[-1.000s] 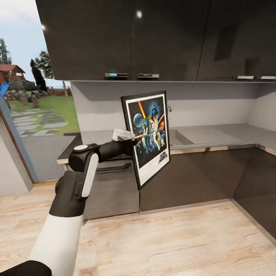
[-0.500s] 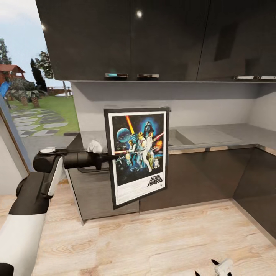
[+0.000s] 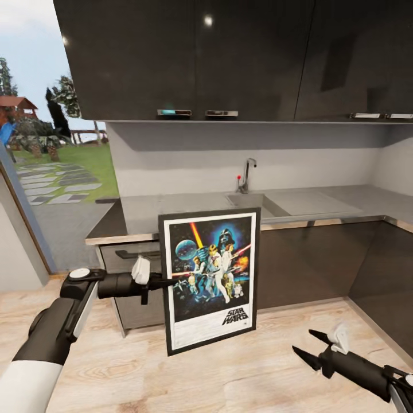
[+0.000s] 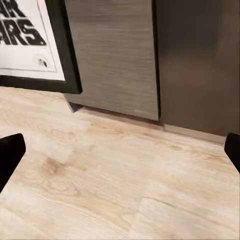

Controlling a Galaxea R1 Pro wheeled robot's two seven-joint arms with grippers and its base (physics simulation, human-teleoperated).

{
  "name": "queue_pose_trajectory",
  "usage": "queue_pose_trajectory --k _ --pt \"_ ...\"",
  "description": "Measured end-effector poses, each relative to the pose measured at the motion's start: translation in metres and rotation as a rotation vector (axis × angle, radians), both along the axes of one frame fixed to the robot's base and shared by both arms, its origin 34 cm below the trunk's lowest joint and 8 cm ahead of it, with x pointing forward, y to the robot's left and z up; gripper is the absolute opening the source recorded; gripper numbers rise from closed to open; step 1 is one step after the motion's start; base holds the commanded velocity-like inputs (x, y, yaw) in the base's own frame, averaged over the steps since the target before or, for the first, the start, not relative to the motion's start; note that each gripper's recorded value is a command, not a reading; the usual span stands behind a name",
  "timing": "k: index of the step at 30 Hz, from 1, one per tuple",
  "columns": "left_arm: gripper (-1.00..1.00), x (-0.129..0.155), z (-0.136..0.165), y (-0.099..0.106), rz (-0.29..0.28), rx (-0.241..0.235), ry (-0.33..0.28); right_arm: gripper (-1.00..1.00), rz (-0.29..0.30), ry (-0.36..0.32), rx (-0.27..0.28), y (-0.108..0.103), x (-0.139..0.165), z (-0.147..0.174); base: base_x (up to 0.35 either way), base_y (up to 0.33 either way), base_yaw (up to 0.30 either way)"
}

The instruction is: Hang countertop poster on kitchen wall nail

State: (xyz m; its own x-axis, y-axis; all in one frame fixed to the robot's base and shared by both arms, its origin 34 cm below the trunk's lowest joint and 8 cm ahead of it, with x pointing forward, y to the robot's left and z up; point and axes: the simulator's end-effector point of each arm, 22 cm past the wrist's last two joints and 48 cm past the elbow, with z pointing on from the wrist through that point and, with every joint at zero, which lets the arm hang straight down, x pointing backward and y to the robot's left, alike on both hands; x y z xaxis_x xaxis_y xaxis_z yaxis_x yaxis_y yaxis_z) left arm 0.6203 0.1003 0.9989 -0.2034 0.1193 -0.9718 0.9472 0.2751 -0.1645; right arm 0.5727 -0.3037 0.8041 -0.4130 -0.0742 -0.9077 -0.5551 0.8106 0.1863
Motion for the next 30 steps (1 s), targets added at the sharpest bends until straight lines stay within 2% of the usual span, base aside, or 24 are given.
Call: queue_pose_trajectory --k 4,8,11,14,23,26,30 --pt "-1.0 -0.018 -0.017 -0.003 -0.051 -0.026 0.032 1.0 0.078 -0.001 0.055 0.014 0.009 0.024 0.0 0.0 0.0" --pt "-1.0 -0.033 -0.022 -0.005 -0.105 -0.046 0.032 1.0 0.133 0.019 0.11 0.023 0.016 0.039 0.0 0.0 0.0" --pt "-1.0 -0.042 -0.022 -0.006 -0.142 -0.054 0.024 1.0 0.163 0.061 0.139 0.016 0.016 0.04 0.0 0.0 0.0" --pt "-1.0 -0.044 -0.022 -0.006 -0.15 -0.056 0.023 1.0 0.17 0.085 0.146 0.008 0.012 0.038 0.0 0.0 0.0" --pt "-1.0 -0.045 -0.022 -0.006 -0.155 -0.057 0.022 1.0 0.233 0.098 0.171 0.013 0.001 0.04 0.0 0.0 0.0" --pt "-1.0 -0.045 -0.022 -0.006 -0.155 -0.057 0.022 1.0 0.264 0.101 0.182 0.018 -0.004 0.042 0.0 0.0 0.0" --pt "-1.0 -0.046 -0.021 -0.006 -0.155 -0.058 0.022 1.0 0.334 0.102 0.21 0.028 -0.016 0.049 0.0 0.0 0.0"
